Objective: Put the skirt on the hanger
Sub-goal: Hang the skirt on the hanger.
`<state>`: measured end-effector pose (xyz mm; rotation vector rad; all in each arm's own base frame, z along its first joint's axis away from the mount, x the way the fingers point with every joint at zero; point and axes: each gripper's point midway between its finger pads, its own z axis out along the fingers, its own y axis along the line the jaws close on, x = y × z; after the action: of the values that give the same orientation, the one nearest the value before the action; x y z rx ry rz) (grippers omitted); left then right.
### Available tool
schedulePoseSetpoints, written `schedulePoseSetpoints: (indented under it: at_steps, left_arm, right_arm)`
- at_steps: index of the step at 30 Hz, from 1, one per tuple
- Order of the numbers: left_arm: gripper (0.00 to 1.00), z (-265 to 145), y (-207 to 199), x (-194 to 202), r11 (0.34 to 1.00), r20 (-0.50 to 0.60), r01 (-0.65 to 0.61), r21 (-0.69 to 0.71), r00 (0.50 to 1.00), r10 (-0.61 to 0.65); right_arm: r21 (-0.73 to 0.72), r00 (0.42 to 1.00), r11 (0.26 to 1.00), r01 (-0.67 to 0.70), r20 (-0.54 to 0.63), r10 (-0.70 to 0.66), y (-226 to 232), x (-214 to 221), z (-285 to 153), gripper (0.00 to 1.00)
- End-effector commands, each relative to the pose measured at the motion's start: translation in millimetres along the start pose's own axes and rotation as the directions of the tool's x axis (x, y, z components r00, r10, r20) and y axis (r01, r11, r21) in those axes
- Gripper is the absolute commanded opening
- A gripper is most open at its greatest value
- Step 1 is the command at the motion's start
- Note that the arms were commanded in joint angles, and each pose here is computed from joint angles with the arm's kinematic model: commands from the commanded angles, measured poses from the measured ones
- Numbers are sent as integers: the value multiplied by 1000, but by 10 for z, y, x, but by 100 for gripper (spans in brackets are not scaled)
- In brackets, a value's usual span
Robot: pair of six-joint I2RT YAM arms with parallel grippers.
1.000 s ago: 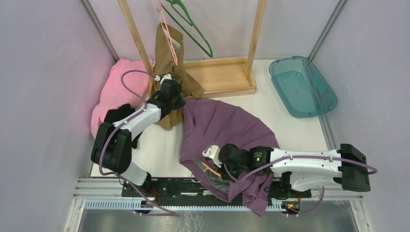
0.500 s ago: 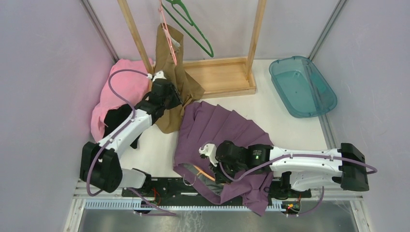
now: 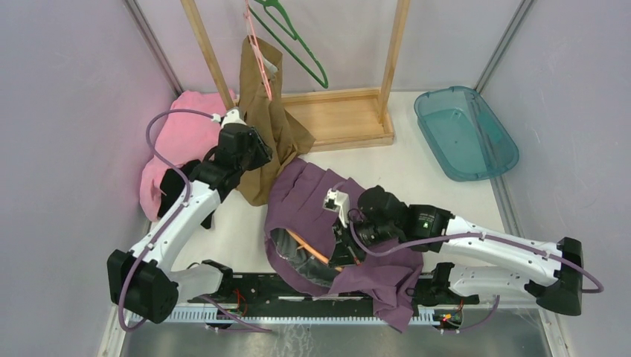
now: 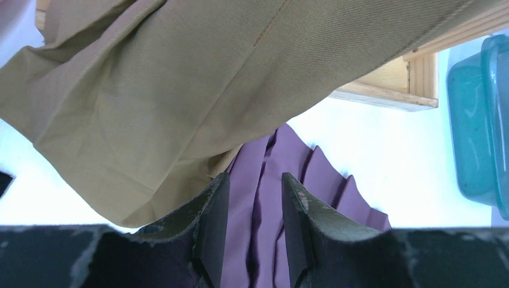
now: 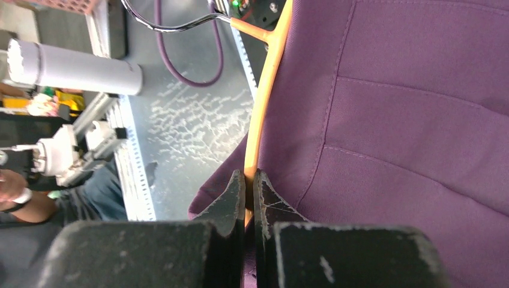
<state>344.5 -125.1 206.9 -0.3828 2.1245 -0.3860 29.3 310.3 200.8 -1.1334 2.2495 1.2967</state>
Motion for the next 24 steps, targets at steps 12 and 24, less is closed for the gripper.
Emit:
schedulePoseSetpoints:
  at_steps: [12, 24]
  left_arm:
    - [44, -452, 77, -375, 999, 130, -17, -30, 991, 21]
    - [43, -531, 82, -359, 1000, 133, -8, -15, 991, 10]
  right_arm:
    - [-183, 940, 978, 98, 341, -30, 593, -917, -906, 1]
    - [-158, 889, 986, 48, 456, 30, 442, -1264, -1368, 1]
